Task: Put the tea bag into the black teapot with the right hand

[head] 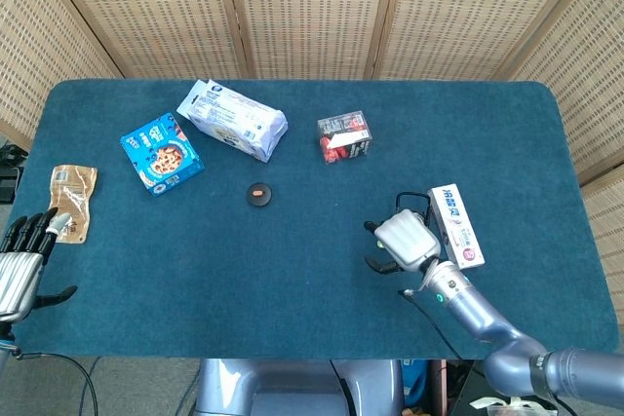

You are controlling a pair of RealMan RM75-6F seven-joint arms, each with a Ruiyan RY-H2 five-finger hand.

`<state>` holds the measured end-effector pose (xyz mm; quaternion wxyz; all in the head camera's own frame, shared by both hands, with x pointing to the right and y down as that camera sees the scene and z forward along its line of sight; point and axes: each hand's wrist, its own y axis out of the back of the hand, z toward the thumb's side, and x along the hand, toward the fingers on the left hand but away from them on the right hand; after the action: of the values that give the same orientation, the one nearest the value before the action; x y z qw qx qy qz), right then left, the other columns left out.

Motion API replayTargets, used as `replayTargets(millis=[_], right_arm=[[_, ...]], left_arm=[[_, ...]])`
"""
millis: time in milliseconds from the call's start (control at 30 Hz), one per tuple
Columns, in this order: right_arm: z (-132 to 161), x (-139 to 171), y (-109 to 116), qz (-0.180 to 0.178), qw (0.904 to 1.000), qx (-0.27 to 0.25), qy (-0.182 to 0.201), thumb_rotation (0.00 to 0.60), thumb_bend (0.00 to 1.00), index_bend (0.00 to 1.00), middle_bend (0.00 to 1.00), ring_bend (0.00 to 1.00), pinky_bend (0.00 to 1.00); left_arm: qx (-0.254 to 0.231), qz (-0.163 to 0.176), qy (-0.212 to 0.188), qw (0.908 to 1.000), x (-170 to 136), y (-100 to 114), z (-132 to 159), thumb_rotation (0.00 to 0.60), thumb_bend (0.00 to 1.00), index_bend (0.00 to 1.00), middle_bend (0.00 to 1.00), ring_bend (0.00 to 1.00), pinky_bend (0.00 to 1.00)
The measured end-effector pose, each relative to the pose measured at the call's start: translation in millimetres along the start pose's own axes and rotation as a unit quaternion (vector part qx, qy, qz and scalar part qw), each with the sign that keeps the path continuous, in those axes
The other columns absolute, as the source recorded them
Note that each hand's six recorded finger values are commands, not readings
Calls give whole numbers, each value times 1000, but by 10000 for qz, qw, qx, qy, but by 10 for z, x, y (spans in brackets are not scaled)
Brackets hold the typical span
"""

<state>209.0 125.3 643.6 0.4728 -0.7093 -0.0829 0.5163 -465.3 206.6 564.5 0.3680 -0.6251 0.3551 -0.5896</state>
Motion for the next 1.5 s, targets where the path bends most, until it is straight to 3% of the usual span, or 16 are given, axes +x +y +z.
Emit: replayTargets(millis=[233, 600, 900, 1500], right_arm=[[-117, 66, -60, 342, 9993, 63, -103, 0, 812, 232, 913, 948, 975], [-393, 205, -229, 756, 9956, 222, -508, 0, 828, 232, 917, 948, 976], [-591, 266, -338, 914, 9923, 282, -783, 0, 828, 232, 915, 948, 975], [-491, 134, -340, 938, 9931, 293, -645, 0, 827, 232, 916, 948, 975]], left_arm=[[-11, 16, -8, 10000, 6, 7, 3, 600, 71, 0, 0, 0, 0], [35, 39, -65, 10000, 23, 31, 48, 600, 71, 0, 0, 0, 0], [88, 41, -121, 9999, 43, 39, 93, 600, 71, 0, 0, 0, 0], [105, 8, -58, 9999, 31, 16, 49, 600, 71, 0, 0, 0, 0]])
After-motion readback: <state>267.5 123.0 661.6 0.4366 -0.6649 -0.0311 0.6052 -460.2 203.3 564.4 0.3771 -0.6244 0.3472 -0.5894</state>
